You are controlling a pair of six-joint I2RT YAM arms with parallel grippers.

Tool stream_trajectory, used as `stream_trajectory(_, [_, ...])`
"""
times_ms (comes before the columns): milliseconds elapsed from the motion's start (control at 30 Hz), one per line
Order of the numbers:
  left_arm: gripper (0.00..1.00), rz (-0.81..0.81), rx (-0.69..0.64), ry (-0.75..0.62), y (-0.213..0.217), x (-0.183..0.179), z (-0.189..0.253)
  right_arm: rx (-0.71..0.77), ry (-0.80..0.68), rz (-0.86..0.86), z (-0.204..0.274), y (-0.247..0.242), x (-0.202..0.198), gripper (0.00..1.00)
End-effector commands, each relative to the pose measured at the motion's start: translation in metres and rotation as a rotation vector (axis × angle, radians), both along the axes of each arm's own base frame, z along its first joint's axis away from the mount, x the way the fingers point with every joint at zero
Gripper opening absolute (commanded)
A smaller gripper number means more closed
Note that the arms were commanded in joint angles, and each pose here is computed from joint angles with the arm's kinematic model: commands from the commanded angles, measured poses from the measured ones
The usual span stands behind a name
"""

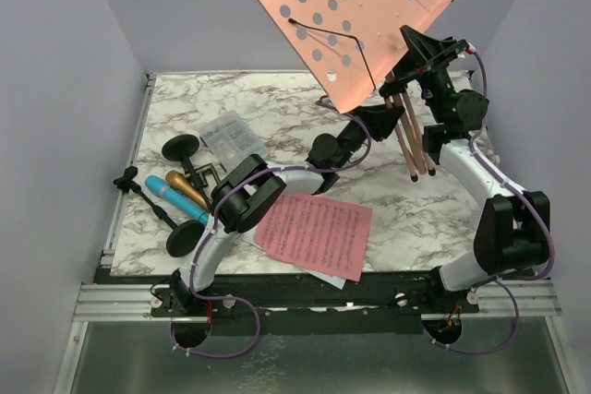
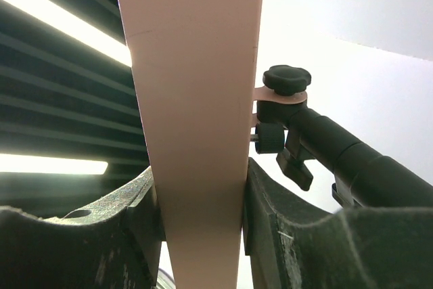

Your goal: Set up the instrument practice props

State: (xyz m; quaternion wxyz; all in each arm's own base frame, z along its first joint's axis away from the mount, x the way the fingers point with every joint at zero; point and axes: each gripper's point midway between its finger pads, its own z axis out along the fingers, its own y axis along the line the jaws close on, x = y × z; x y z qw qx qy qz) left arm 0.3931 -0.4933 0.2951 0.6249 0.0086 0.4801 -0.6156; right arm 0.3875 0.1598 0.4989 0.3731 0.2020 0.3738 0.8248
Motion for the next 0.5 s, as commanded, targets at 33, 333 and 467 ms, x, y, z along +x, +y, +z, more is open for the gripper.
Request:
stream_trajectory(33, [0.25,0.050,0.098,-0.042,0.018,0.023,0.003,0.094,-0.332,0.004,0.064,-0.019,-0.091,0.00])
stream_trajectory(333, [0.00,0.105,0.444,-0.068,0.091,0.044,0.004,0.034,-0.349,0.017,0.010,-0.012,-0.106,0.01])
stream_trajectory(467, [0.00,0.120,0.498,-0.048,0.124,0.042,0.008,-0.008,-0.428,0.046,0.003,-0.005,-0.119,0.01])
